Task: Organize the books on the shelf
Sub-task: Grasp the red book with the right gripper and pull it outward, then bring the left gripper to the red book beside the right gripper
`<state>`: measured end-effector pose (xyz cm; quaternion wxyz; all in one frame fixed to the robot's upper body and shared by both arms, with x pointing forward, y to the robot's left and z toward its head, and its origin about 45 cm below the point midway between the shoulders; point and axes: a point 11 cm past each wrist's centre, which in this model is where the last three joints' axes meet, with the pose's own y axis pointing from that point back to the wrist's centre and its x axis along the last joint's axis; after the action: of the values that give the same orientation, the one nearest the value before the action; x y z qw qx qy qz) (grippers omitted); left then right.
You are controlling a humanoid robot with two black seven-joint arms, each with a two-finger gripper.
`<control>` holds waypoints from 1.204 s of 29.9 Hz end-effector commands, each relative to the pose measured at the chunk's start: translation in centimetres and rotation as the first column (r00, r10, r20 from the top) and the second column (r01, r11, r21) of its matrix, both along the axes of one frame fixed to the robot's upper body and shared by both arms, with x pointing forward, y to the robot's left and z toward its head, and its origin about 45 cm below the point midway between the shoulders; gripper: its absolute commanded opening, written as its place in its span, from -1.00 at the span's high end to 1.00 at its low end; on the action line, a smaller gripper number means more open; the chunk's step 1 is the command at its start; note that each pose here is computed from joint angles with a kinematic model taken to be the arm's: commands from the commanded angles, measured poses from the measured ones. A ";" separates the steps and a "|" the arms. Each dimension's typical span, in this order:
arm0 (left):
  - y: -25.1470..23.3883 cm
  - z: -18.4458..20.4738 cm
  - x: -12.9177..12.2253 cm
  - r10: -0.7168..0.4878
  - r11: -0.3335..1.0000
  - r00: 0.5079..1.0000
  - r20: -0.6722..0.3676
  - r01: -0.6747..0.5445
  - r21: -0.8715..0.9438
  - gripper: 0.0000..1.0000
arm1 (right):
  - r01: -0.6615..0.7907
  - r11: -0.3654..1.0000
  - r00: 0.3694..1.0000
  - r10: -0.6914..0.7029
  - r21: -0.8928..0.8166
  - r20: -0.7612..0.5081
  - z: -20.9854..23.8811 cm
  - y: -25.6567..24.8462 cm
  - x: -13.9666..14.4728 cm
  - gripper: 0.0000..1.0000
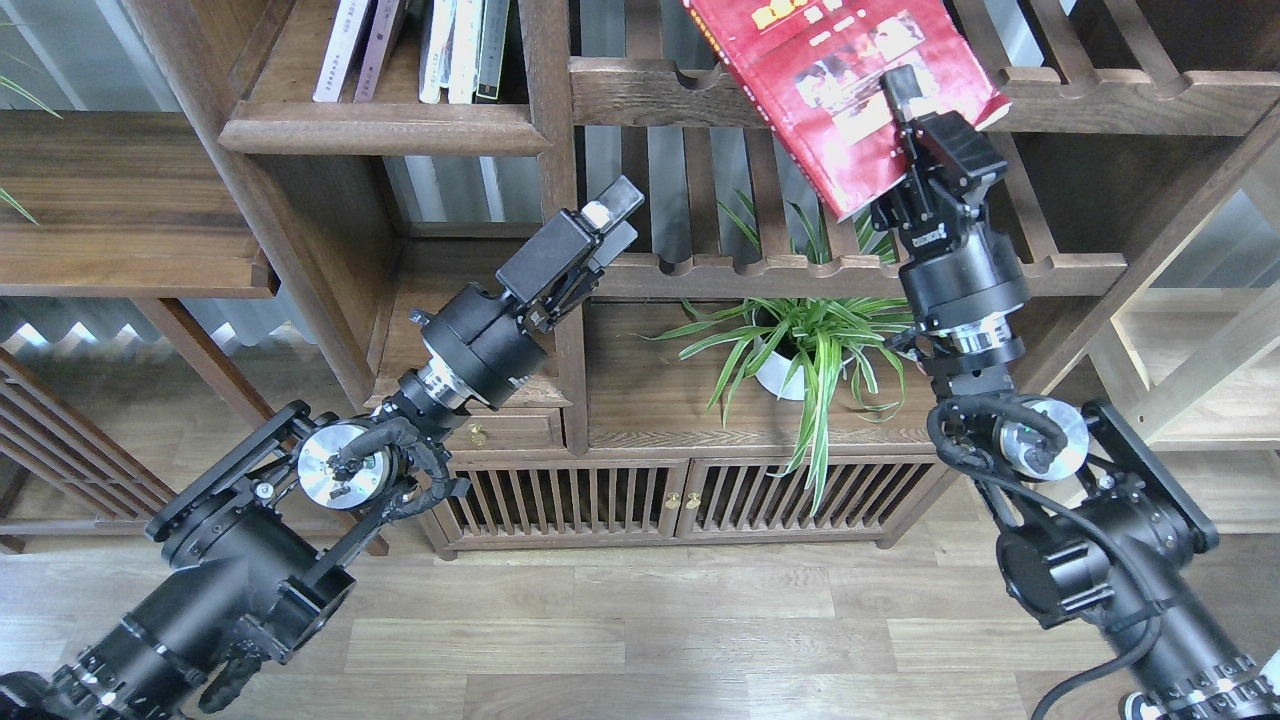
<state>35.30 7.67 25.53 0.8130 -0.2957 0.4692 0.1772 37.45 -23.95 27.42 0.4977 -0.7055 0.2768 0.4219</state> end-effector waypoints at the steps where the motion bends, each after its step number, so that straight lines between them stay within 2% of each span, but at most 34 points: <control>1: 0.1 0.3 0.2 0.004 1.000 1.000 0.006 -0.004 -0.003 -0.96 | -0.024 1.000 1.000 0.024 0.006 -0.009 -0.4 1.1 -0.2 0.92; 19: 0.1 0.9 0.6 0.012 1.000 1.000 0.021 -0.012 -0.008 -0.96 | -0.185 0.982 0.983 0.186 0.026 -0.014 -1.6 9.6 -1.9 0.92; 36: 0.6 1.7 1.0 0.027 0.999 0.999 0.038 -0.026 -0.019 -0.96 | -0.197 0.980 0.979 0.198 0.019 -0.046 -2.9 10.0 -2.6 0.91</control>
<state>36.22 8.10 27.18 0.8164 -0.3124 0.4525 0.1764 34.83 -13.91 24.58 0.4527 -0.7154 0.2127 0.4878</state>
